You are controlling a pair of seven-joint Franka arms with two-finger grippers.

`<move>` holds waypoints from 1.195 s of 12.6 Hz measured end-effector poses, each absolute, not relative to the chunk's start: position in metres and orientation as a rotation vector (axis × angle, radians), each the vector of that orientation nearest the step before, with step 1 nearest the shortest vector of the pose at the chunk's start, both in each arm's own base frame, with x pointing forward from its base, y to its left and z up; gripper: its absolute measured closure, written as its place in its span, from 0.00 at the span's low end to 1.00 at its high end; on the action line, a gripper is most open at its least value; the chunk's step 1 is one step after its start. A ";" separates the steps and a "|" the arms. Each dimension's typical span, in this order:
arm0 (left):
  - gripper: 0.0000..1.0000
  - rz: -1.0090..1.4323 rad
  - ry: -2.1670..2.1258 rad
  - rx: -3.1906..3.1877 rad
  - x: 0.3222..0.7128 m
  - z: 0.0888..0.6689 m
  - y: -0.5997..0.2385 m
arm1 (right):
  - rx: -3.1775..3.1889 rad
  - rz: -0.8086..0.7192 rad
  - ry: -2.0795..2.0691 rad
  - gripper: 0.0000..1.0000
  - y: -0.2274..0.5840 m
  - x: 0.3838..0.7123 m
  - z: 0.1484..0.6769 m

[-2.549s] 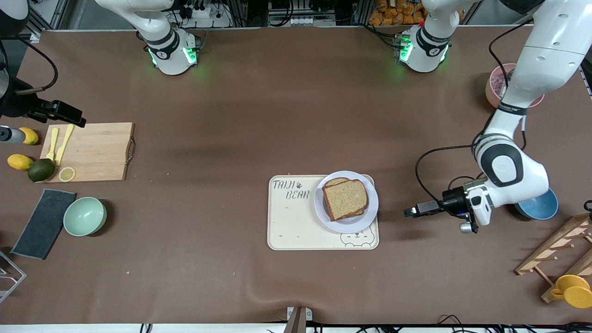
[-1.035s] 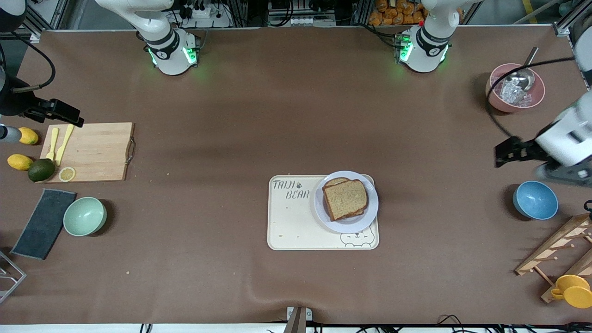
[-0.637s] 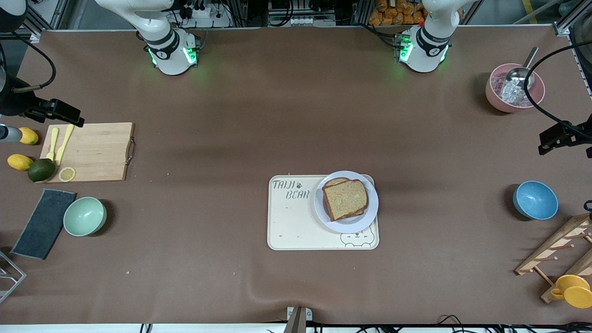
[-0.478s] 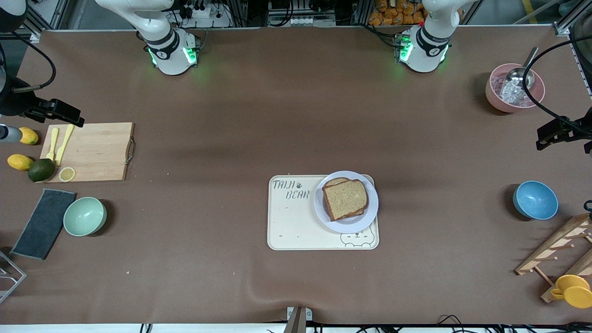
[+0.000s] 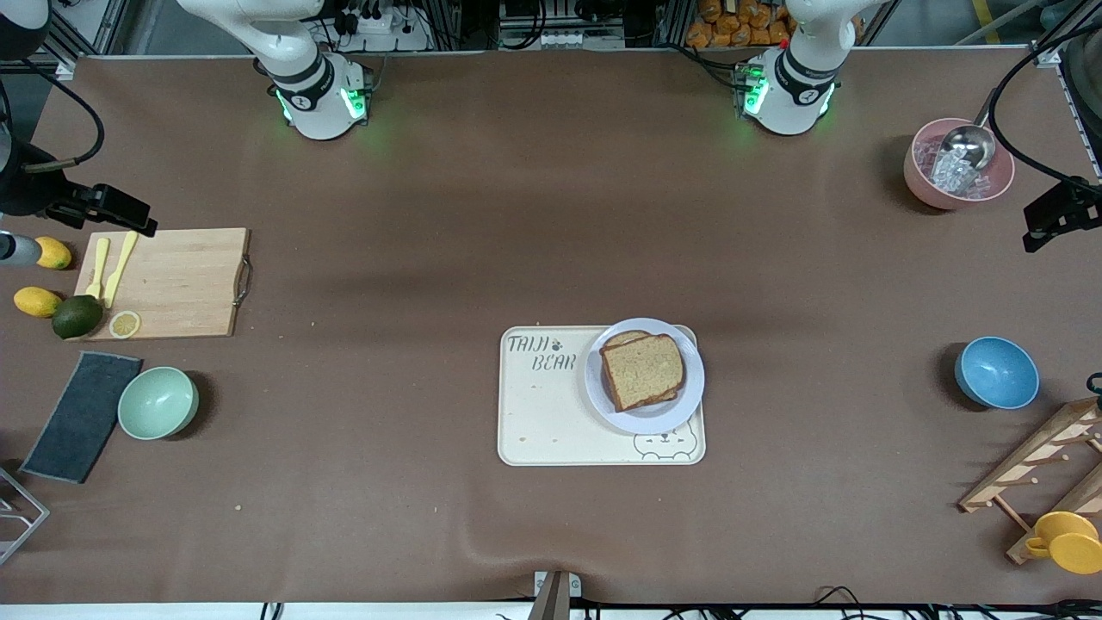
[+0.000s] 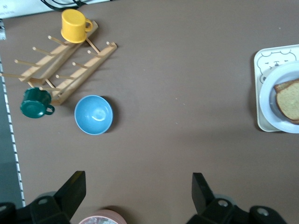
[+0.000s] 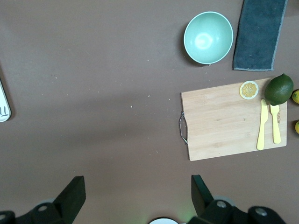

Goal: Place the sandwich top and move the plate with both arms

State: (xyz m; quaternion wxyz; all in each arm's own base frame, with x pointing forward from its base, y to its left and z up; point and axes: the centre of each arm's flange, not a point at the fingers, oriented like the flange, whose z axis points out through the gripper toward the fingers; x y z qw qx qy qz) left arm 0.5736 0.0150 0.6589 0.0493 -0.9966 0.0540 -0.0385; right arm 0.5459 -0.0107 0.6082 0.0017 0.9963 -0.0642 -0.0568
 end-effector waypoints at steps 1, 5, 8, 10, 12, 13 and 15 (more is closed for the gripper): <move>0.00 -0.107 0.151 -3.046 0.572 0.657 0.011 | 3.127 -0.178 -0.201 0.00 -0.011 0.546 0.608; 0.00 -0.096 0.049 -3.055 0.557 0.655 -0.015 | 3.127 -0.178 -0.201 0.00 -0.011 0.546 0.608; 0.00 -0.099 0.021 -3.055 0.555 0.655 -0.018 | 3.127 -0.179 -0.201 0.00 -0.011 0.546 0.608; 0.00 -0.096 0.010 -3.056 0.556 0.653 -0.014 | 3.127 -0.179 -0.201 0.00 -0.011 0.546 0.608; 0.00 -0.082 0.008 -3.056 0.554 0.648 -0.013 | 3.126 -0.180 -0.202 0.00 -0.011 0.546 0.608; 0.00 -0.077 0.004 -3.056 0.553 0.646 -0.012 | 3.126 -0.181 -0.202 0.00 -0.011 0.546 0.608; 0.00 -0.078 -0.009 -3.057 0.553 0.643 -0.007 | 3.126 -0.182 -0.202 0.00 -0.011 0.546 0.608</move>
